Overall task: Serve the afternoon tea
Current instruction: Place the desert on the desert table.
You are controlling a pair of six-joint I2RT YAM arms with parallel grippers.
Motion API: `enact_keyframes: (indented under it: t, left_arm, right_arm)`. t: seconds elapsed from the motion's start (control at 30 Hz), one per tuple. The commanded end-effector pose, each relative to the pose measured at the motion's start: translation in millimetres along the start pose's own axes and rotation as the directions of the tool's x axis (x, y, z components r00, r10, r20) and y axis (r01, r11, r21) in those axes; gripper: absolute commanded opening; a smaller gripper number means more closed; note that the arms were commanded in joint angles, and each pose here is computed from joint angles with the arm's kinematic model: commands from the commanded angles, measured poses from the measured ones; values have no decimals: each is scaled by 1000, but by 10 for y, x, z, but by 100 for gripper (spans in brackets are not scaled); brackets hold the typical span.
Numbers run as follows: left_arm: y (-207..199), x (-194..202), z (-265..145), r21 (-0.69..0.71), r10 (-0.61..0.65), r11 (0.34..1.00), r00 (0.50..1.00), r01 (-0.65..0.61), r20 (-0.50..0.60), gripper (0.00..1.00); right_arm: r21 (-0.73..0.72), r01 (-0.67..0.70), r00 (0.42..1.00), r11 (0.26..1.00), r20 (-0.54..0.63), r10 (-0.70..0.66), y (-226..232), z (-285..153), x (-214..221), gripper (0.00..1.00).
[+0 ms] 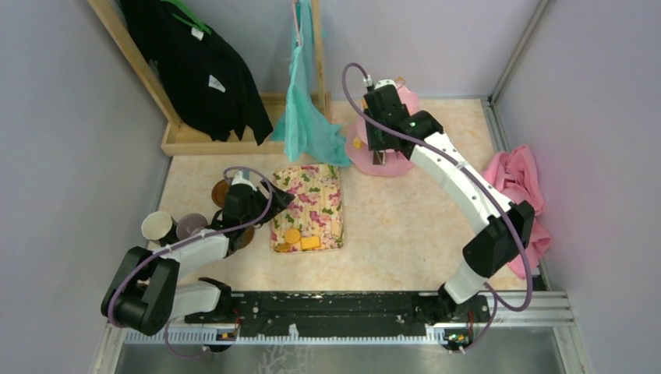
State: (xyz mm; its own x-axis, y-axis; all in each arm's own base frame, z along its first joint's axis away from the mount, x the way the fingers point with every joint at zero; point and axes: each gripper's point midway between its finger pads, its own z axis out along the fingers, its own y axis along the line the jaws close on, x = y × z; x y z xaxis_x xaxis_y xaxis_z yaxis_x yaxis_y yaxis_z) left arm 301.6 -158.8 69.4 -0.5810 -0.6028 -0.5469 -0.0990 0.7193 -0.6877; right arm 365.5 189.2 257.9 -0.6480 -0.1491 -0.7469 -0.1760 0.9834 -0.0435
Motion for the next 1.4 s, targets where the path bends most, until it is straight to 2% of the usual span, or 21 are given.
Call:
enact_keyframes:
  t: [0.0, 0.27, 0.8, 1.37]
  left_arm:
    - [-226, -120, 4, 70, 17, 997, 1000, -19, 26, 86]
    - [-236, -102, 39, 77, 20, 997, 1000, -21, 17, 86]
    - [-222, -82, 117, 74, 25, 997, 1000, -25, 7, 86]
    - [-200, -67, 149, 68, 19, 998, 1000, -19, 2, 86]
  right_arm:
    - [-12, -26, 997, 1000, 68, 27, -55, -41, -352, 19]
    - [16, -38, 999, 999, 20, 37, -157, 224, -382, 19]
    - [41, -83, 997, 996, 1, 83, -385, 440, -403, 19]
    - [31, -82, 997, 996, 3, 82, -424, 488, -471, 39]
